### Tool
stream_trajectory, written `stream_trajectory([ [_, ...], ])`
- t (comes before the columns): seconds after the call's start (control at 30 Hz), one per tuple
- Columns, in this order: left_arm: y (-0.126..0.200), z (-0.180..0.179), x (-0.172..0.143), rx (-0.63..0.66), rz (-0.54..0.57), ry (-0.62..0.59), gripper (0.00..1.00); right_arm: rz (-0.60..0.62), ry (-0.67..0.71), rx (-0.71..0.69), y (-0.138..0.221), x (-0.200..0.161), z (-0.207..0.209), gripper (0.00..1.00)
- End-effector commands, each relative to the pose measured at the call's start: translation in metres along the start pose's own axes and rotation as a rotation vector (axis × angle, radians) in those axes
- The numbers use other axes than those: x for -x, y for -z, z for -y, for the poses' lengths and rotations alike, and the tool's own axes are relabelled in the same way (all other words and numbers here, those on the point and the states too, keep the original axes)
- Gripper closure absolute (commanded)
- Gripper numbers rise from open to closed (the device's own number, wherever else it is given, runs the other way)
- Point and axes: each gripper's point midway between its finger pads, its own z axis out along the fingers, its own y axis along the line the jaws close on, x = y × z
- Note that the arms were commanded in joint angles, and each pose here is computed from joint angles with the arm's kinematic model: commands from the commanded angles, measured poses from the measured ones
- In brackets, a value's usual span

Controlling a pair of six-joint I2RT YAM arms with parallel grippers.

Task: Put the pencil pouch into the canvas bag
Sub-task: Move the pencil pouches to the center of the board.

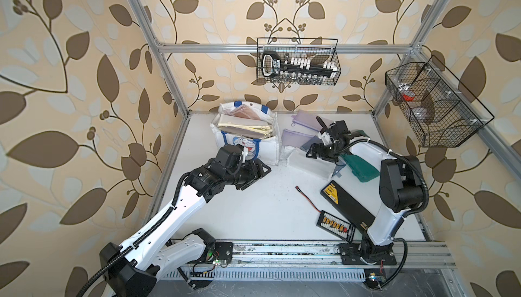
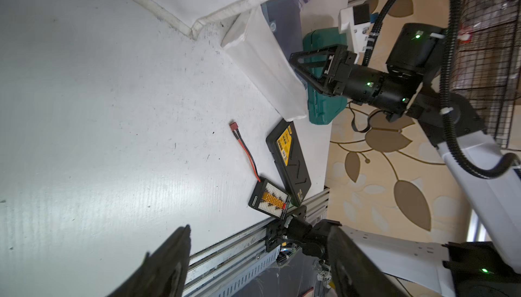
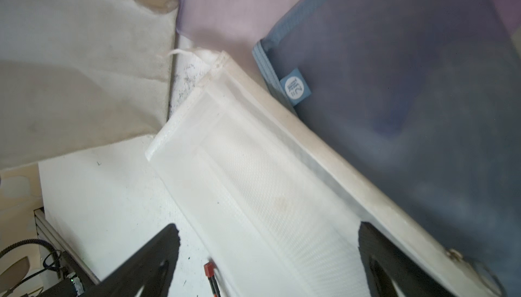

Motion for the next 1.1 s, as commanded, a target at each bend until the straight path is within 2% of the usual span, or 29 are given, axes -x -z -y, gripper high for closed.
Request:
stream_trajectory([
  [0.0, -0.019, -0.010, -0.015, 0.047, -0.020, -0.012, 0.24, -0.032, -0.007, 0.031, -0.001, -0.022, -0.002, 0.03],
  [0.13, -0.043, -0.005, -0.035, 0.065, -0.057, -0.048, 0.24, -0.051, -0.009, 0.036, -0.003, -0.038, 0.000, 0.03],
  [0.3, -0.070, -0.001, -0.042, 0.095, -0.076, -0.060, 0.24, -0.060, -0.025, 0.102, -0.002, -0.058, -0.017, 0.04],
  [0.47, -0.089, -0.006, -0.034, 0.111, -0.024, -0.001, 0.19, -0.096, 0.002, 0.174, -0.006, -0.082, -0.052, 0.04],
  [0.6, -0.101, -0.013, -0.025, 0.170, 0.006, 0.015, 0.16, -0.139, 0.023, 0.262, -0.010, -0.104, -0.090, 0.04],
  [0.77, -0.109, -0.028, -0.015, 0.276, 0.043, 0.037, 0.17, -0.098, -0.015, 0.361, 0.016, -0.101, -0.109, 0.05],
  [0.93, -0.130, -0.032, -0.010, 0.304, 0.045, 0.034, 0.20, 0.010, -0.080, 0.361, 0.054, -0.071, -0.081, 0.05],
  [1.07, -0.153, -0.036, -0.008, 0.337, 0.022, 0.045, 0.22, 0.012, -0.087, 0.307, 0.052, -0.063, -0.052, 0.05],
])
